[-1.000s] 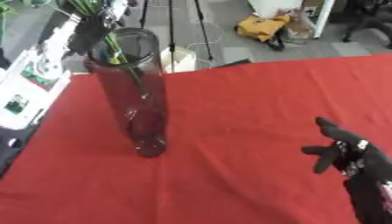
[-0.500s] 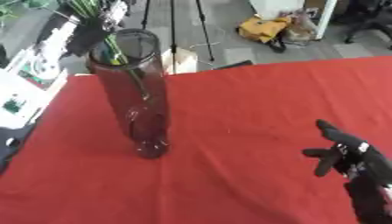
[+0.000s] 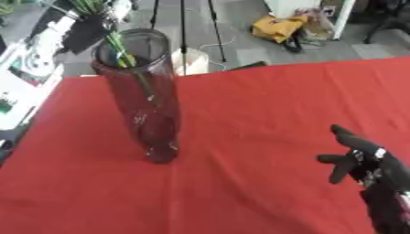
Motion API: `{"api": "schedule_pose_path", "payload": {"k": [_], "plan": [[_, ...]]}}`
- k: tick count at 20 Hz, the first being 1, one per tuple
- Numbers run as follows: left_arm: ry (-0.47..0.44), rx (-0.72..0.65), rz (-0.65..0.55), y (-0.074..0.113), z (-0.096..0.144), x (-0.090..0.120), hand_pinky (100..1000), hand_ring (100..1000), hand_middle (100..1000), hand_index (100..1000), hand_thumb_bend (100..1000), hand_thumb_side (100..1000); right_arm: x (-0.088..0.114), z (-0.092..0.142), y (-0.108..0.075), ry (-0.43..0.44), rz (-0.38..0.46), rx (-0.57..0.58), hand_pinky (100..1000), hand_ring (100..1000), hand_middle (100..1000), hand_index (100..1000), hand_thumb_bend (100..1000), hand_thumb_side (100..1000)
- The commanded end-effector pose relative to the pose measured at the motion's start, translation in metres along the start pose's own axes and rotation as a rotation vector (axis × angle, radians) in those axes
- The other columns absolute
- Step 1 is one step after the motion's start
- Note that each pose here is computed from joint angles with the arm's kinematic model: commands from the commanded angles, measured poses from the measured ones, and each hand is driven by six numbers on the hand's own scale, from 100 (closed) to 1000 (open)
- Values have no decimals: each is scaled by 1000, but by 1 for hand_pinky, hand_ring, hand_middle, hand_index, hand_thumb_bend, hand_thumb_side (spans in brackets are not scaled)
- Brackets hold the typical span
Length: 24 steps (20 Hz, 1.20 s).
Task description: Arrange flowers into the vase.
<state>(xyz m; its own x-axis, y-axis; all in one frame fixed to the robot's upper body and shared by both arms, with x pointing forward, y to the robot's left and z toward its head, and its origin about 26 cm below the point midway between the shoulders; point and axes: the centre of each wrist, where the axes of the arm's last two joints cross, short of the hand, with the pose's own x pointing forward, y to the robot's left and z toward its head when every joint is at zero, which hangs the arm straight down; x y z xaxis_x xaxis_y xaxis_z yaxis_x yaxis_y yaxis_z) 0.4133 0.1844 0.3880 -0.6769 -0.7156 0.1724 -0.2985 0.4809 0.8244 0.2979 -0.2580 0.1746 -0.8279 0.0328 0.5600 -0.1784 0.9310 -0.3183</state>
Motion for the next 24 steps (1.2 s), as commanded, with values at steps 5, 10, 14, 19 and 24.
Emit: {"api": "schedule_pose_path", "payload": {"k": [5,10,14,19,24], "plan": [[-6,-61,-118,22,1,-4,626,763,784,934,178,1000,6,-3,-4,-17,19,13,747,1000,423,842,100,1000],[-23,-123,-146,23,2,-5,689,802,833,997,223,1000,6,-3,-4,-16,18,13,747,1000,423,842,100,1000],[-49,-151,-144,23,2,-4,753,840,872,1000,244,1000,6,-3,-4,-14,18,14,748,1000,422,842,100,1000],[-75,-175,-162,26,3,-4,827,883,899,1000,333,1000,6,-2,-4,-8,19,13,748,1000,421,843,100,1000],[-96,-201,-180,29,5,-5,863,903,907,1000,375,1000,6,-1,-5,-4,20,11,748,1000,421,843,100,1000]]}}
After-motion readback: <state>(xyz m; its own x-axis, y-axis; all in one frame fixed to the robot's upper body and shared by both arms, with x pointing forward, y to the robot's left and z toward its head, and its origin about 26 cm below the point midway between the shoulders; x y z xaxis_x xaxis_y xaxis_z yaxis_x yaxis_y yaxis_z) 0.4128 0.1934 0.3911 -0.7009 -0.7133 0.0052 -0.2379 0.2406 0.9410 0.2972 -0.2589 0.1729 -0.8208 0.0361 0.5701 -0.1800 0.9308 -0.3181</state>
